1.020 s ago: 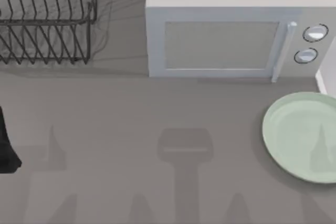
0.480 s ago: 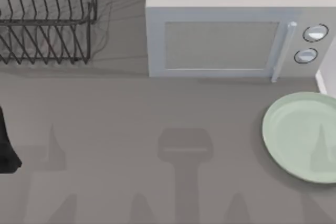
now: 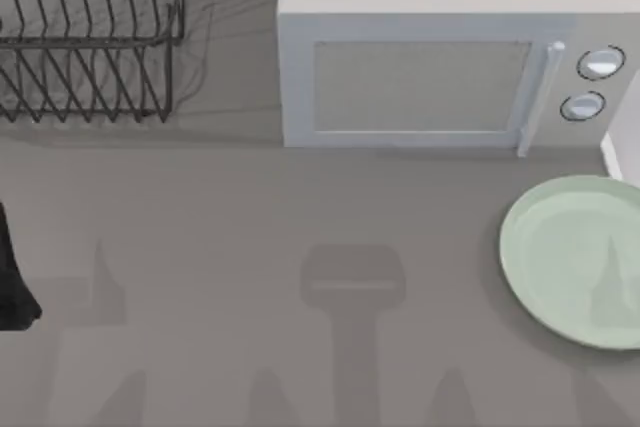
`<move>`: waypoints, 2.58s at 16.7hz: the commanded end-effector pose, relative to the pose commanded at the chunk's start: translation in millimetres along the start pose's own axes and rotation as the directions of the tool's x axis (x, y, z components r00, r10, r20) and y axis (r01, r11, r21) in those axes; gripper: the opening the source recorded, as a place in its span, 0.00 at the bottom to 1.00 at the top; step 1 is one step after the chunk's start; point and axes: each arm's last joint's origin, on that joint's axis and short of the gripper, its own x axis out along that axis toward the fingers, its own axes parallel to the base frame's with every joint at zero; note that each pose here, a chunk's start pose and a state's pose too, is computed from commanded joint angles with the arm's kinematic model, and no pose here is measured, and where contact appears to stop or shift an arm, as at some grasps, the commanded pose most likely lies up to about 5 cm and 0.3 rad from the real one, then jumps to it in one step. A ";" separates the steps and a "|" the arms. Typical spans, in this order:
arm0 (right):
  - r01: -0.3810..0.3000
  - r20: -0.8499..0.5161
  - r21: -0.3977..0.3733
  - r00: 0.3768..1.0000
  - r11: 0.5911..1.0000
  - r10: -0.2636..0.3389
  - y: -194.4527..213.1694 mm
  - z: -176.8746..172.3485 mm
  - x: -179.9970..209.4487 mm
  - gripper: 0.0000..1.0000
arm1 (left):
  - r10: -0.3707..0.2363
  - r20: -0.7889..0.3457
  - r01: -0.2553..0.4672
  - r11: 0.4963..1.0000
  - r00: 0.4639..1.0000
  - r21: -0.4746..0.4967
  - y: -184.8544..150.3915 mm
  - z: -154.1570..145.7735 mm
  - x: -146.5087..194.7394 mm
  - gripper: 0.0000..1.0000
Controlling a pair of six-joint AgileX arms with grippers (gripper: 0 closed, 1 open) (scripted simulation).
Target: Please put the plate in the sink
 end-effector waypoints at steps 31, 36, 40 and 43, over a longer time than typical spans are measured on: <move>0.017 -1.000 -0.002 0.010 1.000 -0.002 149.9 34.2 221.5 1.00 | 0.000 0.000 0.000 1.000 1.000 0.000 0.0 0.0 0.0 1.00; -0.031 -1.000 -0.002 -0.014 1.000 -0.003 157.9 8.3 212.8 1.00 | 0.000 0.000 0.000 1.000 1.000 0.000 0.0 0.0 0.0 1.00; -0.040 -1.000 0.001 -0.027 0.999 0.000 158.5 -34.5 212.4 1.00 | 0.000 0.000 0.000 1.000 1.000 0.000 0.0 0.0 0.0 1.00; -0.014 -1.000 -0.001 -0.015 1.000 -0.001 154.0 -59.2 216.5 1.00 | 0.000 0.000 0.000 1.000 1.000 0.000 0.0 0.0 0.0 1.00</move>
